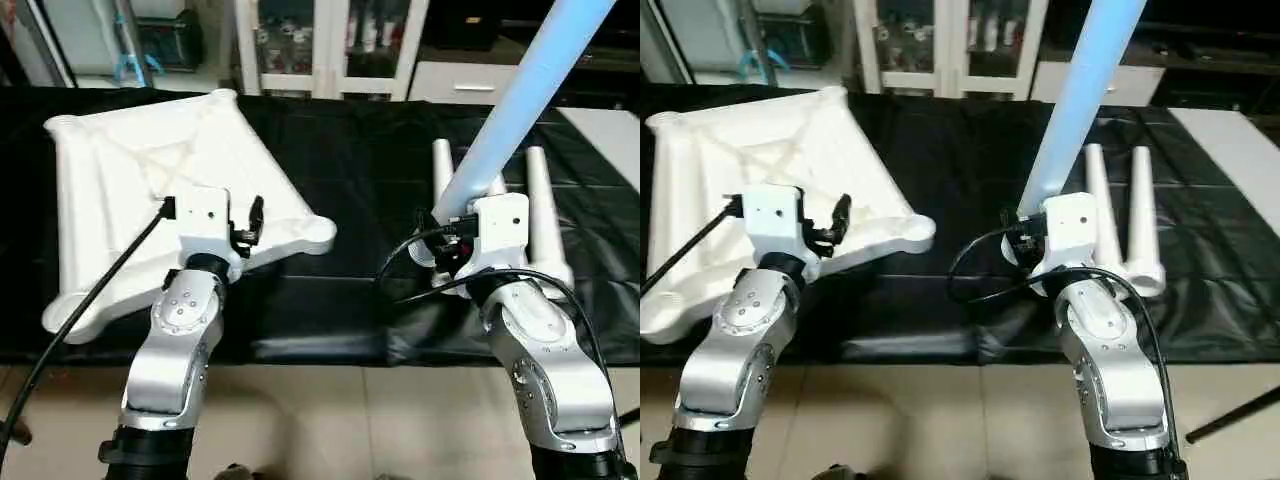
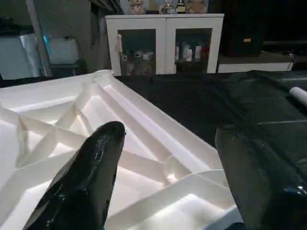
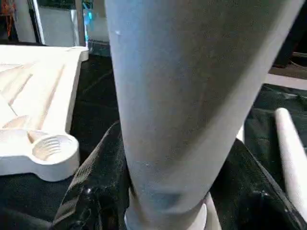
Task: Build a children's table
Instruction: Pick table leg
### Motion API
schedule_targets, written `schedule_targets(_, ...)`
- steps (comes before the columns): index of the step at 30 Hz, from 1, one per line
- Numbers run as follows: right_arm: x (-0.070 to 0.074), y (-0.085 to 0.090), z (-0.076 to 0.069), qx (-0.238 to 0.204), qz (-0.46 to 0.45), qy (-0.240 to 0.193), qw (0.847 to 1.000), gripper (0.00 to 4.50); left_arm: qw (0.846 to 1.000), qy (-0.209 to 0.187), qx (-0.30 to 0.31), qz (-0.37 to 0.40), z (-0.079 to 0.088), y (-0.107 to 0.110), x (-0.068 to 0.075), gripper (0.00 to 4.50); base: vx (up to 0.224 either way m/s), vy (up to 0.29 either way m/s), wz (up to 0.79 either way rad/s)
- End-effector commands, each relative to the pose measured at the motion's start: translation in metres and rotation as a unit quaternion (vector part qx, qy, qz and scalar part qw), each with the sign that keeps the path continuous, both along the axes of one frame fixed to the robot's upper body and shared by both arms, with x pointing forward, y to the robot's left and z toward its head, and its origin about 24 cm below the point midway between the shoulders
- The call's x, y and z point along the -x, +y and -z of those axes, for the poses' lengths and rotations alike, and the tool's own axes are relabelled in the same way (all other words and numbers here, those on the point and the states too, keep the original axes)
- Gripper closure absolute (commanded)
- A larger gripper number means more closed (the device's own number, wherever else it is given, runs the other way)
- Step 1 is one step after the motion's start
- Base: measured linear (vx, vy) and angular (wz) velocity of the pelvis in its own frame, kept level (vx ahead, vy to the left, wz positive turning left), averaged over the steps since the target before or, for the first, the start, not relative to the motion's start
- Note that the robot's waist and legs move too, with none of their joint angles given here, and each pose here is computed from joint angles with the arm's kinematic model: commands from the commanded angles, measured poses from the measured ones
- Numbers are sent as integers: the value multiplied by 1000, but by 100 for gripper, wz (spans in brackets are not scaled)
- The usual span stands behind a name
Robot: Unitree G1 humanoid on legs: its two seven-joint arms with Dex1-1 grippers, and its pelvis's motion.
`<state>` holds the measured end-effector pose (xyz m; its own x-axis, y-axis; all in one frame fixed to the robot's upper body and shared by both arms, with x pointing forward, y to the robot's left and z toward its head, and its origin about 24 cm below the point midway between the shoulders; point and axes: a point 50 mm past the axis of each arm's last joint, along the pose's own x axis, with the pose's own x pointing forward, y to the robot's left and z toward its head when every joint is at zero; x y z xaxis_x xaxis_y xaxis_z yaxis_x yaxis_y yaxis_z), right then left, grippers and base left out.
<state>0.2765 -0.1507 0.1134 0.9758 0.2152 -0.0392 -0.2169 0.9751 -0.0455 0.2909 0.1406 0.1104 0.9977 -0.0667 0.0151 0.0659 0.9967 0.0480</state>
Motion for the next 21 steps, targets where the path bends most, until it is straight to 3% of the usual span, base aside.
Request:
schedule_targets(1, 2, -4, -2, 0, 9, 0, 1000, 264, 1000, -6, 1, 5, -3, -5, 1, 103, -20, -222, -1)
schedule_targets(5, 3, -4, -1, -2, 20, 8, 1000, 264, 1000, -6, -1, 7, -3, -5, 1, 103, -27, -199, -5)
schedule_targets(8, 3, -6, 4, 31, 34, 12, 999, 264, 1000, 0, 9, -7, -2, -3, -1, 103, -48, -120, 3)
schedule_targets(14, 4, 1, 5, 12, 2, 22, 1000, 264, 1000, -3, 28, -5, -6, 4, -3, 103, -63, -99, 0)
schedule_targets(21, 5, 10, 5, 24, -32, 18, 999, 264, 1000, -6, 28, -11, -7, 10, -1, 103, -81, -73, 0)
